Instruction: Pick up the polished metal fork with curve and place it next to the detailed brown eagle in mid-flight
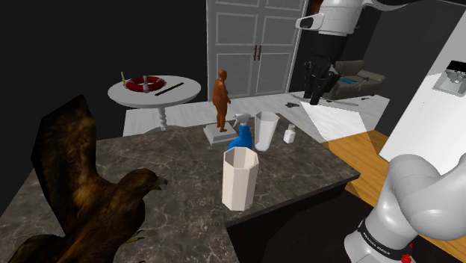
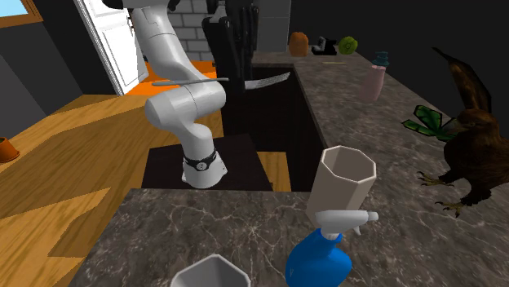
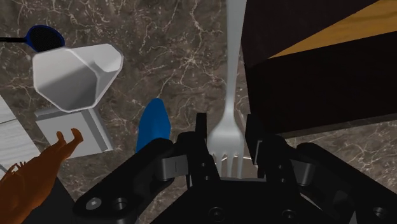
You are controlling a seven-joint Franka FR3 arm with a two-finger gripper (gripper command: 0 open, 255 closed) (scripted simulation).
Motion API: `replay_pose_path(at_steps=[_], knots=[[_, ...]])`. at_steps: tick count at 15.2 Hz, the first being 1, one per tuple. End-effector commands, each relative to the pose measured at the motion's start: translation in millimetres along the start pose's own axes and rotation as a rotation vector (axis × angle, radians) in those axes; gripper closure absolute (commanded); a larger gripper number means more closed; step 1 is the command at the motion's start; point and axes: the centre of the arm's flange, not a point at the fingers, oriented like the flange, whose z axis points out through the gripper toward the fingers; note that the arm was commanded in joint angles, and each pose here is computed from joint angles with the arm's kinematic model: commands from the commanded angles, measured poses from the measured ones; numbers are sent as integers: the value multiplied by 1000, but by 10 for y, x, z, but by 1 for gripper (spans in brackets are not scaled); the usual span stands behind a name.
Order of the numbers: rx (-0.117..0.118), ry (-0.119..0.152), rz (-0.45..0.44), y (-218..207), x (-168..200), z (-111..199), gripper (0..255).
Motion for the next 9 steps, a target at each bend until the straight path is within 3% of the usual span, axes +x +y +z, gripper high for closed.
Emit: replay_pose_path(at_steps=[1, 5, 9], knots=[[0, 0, 0, 1, 10, -116, 255], [0, 0, 0, -2, 17, -294, 255], [0, 0, 0, -450, 296, -276, 255]])
